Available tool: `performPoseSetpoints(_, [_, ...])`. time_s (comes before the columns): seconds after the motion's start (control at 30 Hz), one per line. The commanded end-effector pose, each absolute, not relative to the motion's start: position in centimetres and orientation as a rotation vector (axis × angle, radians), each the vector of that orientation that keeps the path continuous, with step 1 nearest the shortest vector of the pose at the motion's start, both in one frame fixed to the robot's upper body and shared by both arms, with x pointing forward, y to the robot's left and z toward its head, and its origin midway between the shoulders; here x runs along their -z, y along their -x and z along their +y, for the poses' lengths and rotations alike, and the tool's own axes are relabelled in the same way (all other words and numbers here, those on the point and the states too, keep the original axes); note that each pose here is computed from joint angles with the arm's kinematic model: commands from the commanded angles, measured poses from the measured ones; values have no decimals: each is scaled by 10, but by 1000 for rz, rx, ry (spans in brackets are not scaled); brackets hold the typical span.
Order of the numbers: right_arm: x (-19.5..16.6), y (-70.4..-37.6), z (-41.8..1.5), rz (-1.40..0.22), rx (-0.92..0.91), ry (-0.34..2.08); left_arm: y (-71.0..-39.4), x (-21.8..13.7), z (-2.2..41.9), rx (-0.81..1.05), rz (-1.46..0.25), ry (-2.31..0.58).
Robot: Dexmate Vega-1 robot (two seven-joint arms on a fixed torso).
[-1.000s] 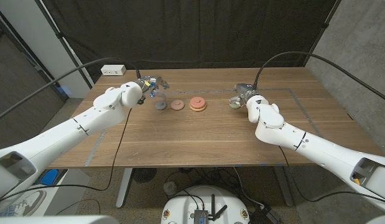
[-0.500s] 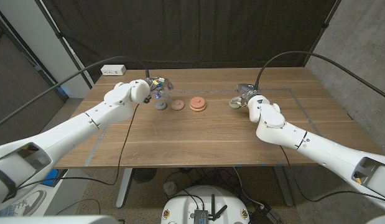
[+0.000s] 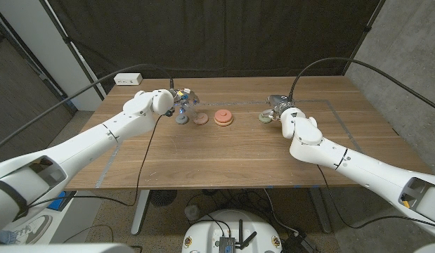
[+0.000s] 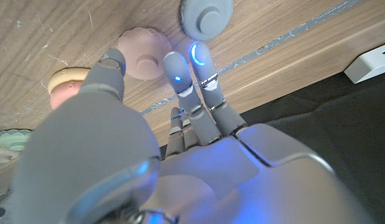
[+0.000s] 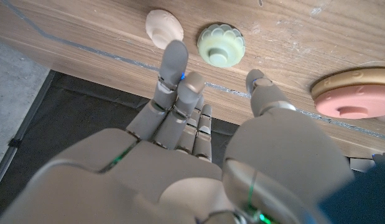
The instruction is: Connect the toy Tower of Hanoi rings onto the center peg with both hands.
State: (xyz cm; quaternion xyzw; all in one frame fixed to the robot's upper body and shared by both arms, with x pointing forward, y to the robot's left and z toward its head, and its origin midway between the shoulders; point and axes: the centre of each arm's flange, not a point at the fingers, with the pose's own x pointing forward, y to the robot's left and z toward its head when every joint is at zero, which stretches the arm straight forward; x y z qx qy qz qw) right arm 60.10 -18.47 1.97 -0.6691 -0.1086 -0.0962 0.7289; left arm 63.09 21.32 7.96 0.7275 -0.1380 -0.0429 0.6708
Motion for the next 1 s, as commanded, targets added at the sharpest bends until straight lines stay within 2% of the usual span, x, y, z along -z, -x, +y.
performPoseSetpoints(0.03, [-20,-602,-184,-233,209,1477,-641,-73,204,136,-298,-1657])
performPoseSetpoints(1.0, [-17,-604,-190,-205,210,1475,-658,-56,201,127,-312,-1684])
